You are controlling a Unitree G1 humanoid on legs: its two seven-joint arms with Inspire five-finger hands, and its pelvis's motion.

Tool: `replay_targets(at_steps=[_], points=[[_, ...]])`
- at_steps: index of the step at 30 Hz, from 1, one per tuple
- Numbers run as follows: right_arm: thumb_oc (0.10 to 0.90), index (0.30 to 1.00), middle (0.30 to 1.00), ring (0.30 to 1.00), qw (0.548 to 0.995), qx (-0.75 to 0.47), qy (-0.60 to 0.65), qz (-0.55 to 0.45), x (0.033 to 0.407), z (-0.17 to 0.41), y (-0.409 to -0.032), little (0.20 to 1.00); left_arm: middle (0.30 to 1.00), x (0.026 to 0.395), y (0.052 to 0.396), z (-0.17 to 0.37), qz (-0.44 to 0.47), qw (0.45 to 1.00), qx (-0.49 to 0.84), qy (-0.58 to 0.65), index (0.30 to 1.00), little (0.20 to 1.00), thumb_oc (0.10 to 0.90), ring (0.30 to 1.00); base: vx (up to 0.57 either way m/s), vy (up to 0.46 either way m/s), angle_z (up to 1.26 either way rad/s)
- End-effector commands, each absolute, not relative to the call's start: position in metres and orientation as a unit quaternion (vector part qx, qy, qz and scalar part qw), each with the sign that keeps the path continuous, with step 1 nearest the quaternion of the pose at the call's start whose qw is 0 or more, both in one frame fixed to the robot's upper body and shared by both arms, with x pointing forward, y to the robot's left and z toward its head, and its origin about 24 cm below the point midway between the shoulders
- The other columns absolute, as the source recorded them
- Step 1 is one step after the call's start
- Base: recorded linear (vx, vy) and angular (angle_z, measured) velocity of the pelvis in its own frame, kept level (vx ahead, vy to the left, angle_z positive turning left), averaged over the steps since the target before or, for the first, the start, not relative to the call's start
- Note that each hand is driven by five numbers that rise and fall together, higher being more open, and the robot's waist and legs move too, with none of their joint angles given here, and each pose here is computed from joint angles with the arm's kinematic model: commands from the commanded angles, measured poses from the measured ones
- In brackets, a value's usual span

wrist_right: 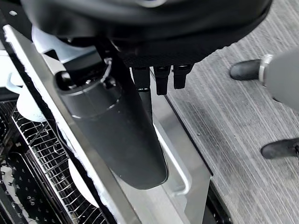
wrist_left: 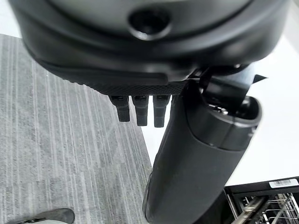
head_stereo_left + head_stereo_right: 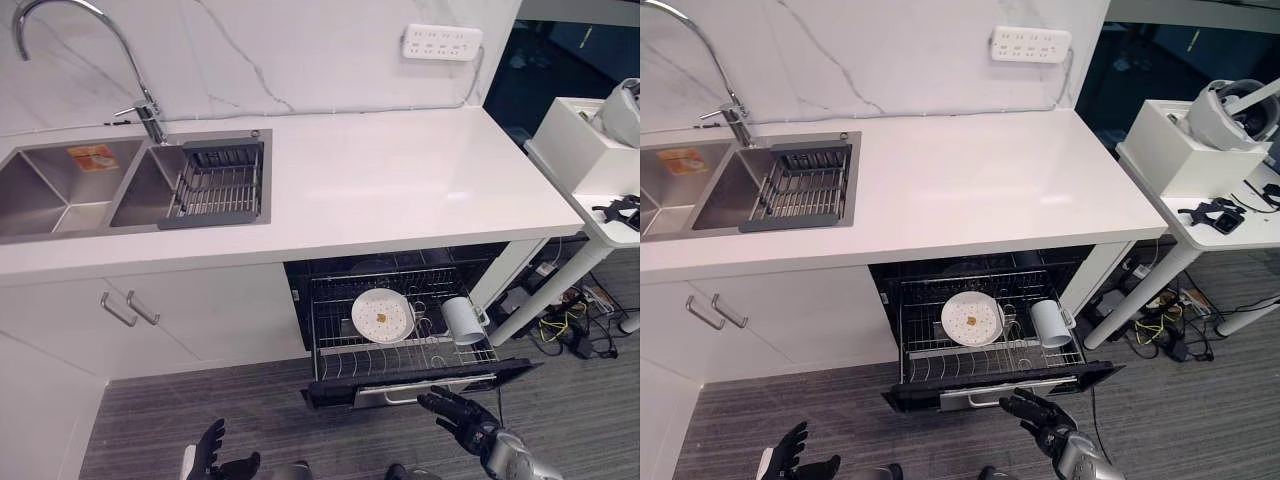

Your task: Place the dishes in the dishwasher.

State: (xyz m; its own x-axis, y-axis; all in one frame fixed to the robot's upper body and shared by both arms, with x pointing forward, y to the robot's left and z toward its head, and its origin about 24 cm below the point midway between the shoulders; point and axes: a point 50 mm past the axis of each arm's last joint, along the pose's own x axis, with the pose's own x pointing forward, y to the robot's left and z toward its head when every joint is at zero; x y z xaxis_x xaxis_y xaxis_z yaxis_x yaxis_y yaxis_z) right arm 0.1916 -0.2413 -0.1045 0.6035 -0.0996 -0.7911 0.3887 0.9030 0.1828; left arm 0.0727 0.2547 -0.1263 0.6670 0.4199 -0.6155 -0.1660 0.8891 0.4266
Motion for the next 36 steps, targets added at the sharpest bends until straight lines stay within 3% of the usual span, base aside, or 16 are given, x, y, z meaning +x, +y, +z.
replay_targets(at_steps=[1, 6, 9, 11, 15, 20, 23, 32, 36], points=[[0.800, 0.900, 0.900, 0.900, 0.958, 0.166, 0.219, -0.082, 0.286, -0.026, -0.240, 0.900, 0.900, 0.093, 0.267, -0.110, 0.145, 0.916, 0.208, 0.312, 0.900, 0.900, 0.800, 0.900, 0.10, 0.038, 0.21], [0.800, 0.900, 0.900, 0.900, 0.979, 0.083, 0.149, -0.110, 0.334, 0.032, -0.264, 0.900, 0.900, 0.107, 0.273, -0.106, 0.137, 0.920, 0.213, 0.299, 0.900, 0.900, 0.800, 0.900, 0.09, 0.047, 0.32], [0.800, 0.900, 0.900, 0.900, 0.981, 0.055, 0.135, -0.128, 0.340, 0.046, -0.279, 0.900, 0.900, 0.111, 0.275, -0.104, 0.138, 0.921, 0.213, 0.296, 0.900, 0.900, 0.800, 0.900, 0.06, 0.035, 0.37], [0.800, 0.900, 0.900, 0.900, 0.980, 0.010, 0.111, -0.165, 0.347, 0.076, -0.309, 0.900, 0.900, 0.116, 0.276, -0.102, 0.133, 0.923, 0.212, 0.291, 0.900, 0.900, 0.800, 0.900, 0.06, 0.086, 0.31], [0.800, 0.900, 0.900, 0.900, 0.963, -0.098, 0.041, -0.249, 0.350, 0.154, -0.363, 0.900, 0.900, 0.120, 0.273, -0.101, 0.124, 0.928, 0.194, 0.293, 0.900, 0.900, 0.800, 0.900, 0.03, 0.176, 0.56], [0.800, 0.900, 0.900, 0.900, 0.940, -0.146, -0.048, -0.304, 0.342, 0.235, -0.391, 0.900, 0.900, 0.114, 0.275, -0.099, 0.107, 0.930, 0.175, 0.305, 0.900, 0.900, 0.800, 0.900, 0.08, 0.080, 0.36], [0.800, 0.900, 0.900, 0.900, 0.937, -0.155, -0.059, -0.308, 0.337, 0.244, -0.398, 0.900, 0.900, 0.109, 0.275, -0.100, 0.097, 0.930, 0.172, 0.309, 0.900, 0.900, 0.800, 0.900, 0.04, 0.046, 0.16], [0.800, 0.900, 0.900, 0.900, 0.952, -0.219, 0.023, -0.211, 0.342, 0.200, -0.383, 0.900, 0.900, 0.105, 0.284, -0.094, 0.094, 0.932, 0.185, 0.299, 0.900, 0.900, 0.800, 0.900, 0.00, -0.062, -0.01], [0.800, 0.900, 0.900, 0.900, 0.984, -0.136, -0.032, -0.108, 0.356, 0.174, -0.310, 0.900, 0.900, 0.114, 0.299, -0.084, 0.133, 0.933, 0.189, 0.276, 0.900, 0.900, 0.800, 0.900, -0.17, -0.141, -0.12]])
